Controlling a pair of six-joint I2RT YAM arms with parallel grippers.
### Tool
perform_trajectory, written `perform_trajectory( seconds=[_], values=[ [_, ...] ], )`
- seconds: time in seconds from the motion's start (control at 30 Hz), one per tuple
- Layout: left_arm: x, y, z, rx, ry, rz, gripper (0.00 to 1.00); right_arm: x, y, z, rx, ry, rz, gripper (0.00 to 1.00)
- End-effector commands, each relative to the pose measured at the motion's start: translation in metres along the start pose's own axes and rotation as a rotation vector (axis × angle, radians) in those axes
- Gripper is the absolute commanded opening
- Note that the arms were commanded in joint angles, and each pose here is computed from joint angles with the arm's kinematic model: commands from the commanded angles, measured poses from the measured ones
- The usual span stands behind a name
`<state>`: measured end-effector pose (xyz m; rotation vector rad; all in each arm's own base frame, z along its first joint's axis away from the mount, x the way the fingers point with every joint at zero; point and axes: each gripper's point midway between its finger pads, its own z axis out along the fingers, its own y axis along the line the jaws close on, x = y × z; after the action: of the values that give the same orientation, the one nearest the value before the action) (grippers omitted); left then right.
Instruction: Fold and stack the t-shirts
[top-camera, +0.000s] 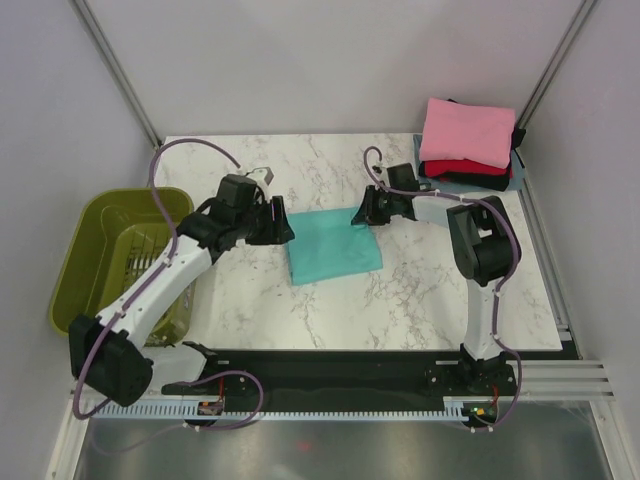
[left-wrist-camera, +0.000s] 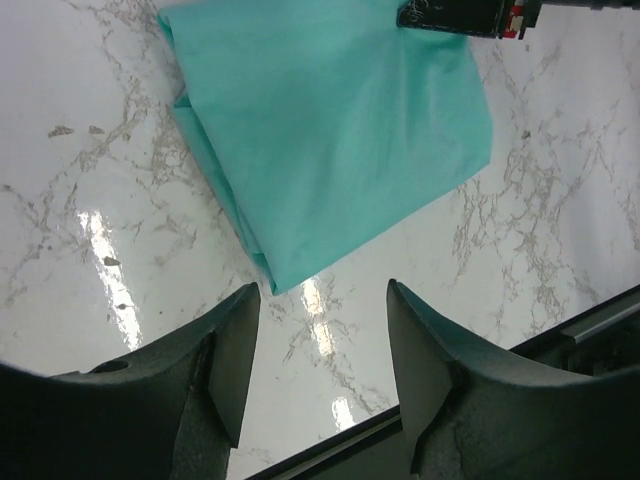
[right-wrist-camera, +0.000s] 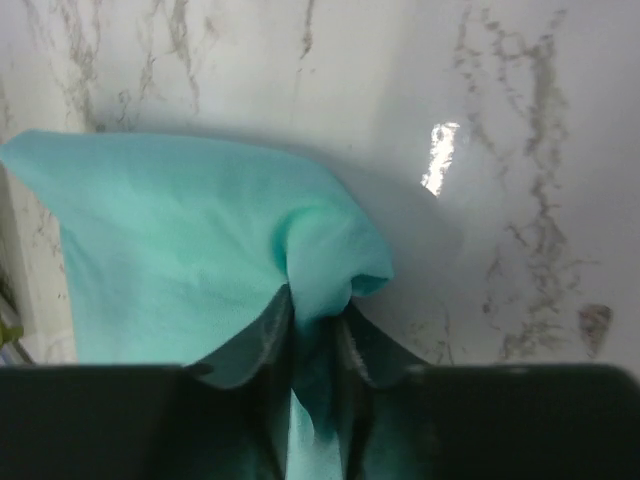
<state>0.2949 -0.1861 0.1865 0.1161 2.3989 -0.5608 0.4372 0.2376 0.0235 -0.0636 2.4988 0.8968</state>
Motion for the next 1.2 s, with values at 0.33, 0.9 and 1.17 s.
perform_trajectory(
  seconds=[0.33,0.9,1.17],
  values=[
    [0.033,0.006,-0.059,0.048,-0.094,0.027,0.61,0.017,0.01,-0.03,-0.163,0.062,0.014,0.0],
    [0.052,0.029,-0.114,0.029,-0.354,-0.02,0.61,-0.126,0.047,-0.163,0.086,-0.242,-0.28,0.0],
    [0.05,0.034,-0.111,-0.003,-0.347,-0.013,0.61,-0.179,0.033,-0.21,0.244,-0.335,-0.374,0.0]
  ],
)
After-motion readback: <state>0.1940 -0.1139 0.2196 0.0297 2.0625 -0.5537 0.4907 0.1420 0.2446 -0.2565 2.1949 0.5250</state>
